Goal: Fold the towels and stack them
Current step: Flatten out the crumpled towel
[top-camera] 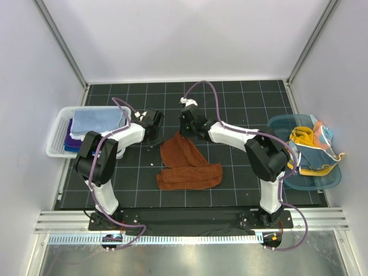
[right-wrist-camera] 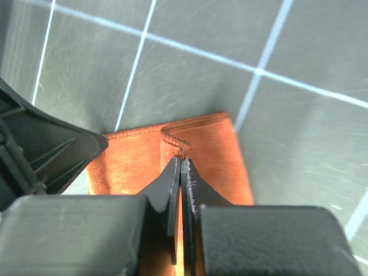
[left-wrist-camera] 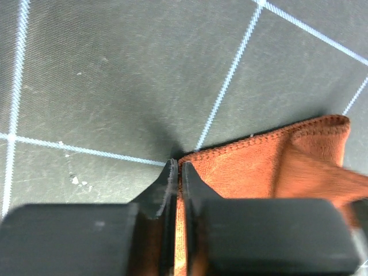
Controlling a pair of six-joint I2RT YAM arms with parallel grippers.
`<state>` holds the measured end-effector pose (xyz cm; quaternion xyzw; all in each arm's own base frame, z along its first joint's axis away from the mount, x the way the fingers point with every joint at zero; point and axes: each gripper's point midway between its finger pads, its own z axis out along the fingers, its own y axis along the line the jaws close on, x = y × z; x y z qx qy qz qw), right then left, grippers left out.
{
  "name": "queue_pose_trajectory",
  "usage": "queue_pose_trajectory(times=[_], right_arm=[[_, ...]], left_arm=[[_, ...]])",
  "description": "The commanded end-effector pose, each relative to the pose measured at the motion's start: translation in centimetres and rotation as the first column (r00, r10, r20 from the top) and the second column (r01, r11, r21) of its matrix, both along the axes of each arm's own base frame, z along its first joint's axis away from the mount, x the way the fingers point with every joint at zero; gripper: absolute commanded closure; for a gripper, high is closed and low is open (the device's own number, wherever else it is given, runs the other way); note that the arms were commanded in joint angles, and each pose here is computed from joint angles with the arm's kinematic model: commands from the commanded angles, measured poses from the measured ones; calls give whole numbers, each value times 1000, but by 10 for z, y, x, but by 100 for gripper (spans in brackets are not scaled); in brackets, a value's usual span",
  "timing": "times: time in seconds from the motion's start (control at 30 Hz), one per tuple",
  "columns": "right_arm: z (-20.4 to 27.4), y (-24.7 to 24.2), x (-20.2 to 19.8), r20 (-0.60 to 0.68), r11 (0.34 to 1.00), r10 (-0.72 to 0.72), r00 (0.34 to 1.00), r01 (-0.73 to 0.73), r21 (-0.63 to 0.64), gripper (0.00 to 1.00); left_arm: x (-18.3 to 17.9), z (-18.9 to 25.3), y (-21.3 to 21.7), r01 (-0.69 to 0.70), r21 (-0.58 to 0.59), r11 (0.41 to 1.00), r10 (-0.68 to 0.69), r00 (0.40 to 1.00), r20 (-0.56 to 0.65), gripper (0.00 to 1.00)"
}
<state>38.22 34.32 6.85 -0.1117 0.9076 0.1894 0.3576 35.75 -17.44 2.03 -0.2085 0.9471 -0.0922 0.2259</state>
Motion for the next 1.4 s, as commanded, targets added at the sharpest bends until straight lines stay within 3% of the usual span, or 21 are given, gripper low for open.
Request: queue_pose_trajectory(times=[0.0, 0.2, 0.4, 0.67, 0.9, 1.1, 1.37], right_arm=[[59, -18, 18, 98, 995, -68, 993, 60, 84, 99], [68, -68, 28, 119, 990, -140, 983, 136, 42, 99], [98, -96, 21, 170, 986, -166, 971, 169, -3, 99], [207, -121, -16, 331, 989, -141, 933, 121, 81, 99], [317, -142, -71, 477, 976, -119, 871, 14, 216, 99], [408, -152, -128, 610, 931, -78, 788, -161, 328, 99], [475, -165, -185, 709, 878, -37, 704, -316, 360, 99]], left_arm=[[8, 1, -12, 51, -34, 998, -51, 999, 5, 96], [28, 31, -18, 128, -7, 992, -127, 990, 58, 100], [39, 92, -17, 224, 46, 973, -229, 959, 165, 100], [6, 209, 2, 356, 139, 924, -381, 883, 274, 100], [-52, 317, 2, 510, 129, 850, -510, 739, 441, 100], [-108, 412, -5, 636, 139, 759, -569, 544, 617, 100], [-175, 501, -3, 718, 179, 673, -519, 285, 806, 100]])
